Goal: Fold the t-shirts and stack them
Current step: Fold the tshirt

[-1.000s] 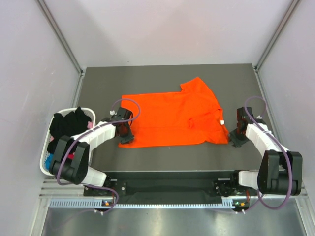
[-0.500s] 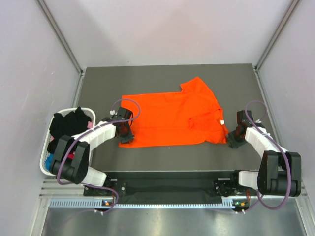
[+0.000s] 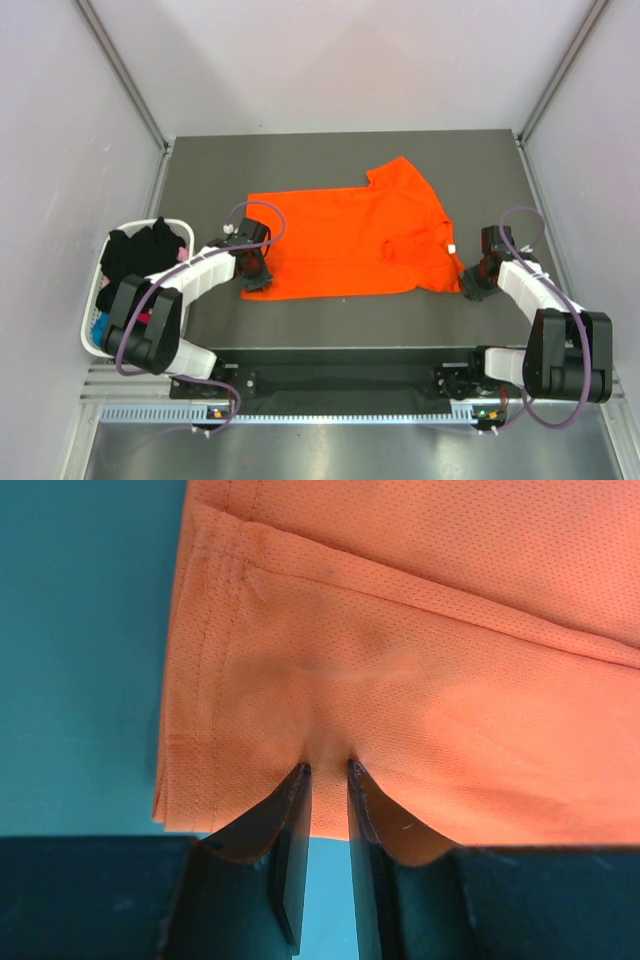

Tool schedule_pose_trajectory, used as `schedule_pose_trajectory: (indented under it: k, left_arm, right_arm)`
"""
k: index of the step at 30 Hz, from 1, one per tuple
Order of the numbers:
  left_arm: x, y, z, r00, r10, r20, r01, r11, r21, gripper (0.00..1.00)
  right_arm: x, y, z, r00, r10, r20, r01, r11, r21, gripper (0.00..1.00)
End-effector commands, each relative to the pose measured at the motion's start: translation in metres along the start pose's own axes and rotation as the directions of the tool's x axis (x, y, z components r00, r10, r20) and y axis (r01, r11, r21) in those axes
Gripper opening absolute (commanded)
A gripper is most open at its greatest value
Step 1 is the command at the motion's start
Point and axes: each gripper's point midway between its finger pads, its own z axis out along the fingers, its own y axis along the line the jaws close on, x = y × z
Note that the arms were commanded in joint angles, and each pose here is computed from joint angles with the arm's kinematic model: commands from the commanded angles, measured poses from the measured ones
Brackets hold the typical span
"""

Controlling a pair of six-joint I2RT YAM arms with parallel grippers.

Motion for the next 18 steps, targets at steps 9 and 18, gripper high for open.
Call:
schedule_pose_trajectory:
  k: [9,18]
  left_arm:
    - [0.005,0.021,0.025,1.0,-0.009,0.021,0.011,0.996,-0.091,0.26]
    - [0.0,0.036,0.024,1.0,0.008,0.025,-0.003,0.982,-0.189,0.26]
  right_arm:
    - [0.003,0.001,0.011,0.999,0.035,0.0,-0.035,0.999,-0.037,0.13]
    - [-0.031,-0.004,-0.003,0.991,-0.02,0.133,0.016,0.999,0.032,0.0]
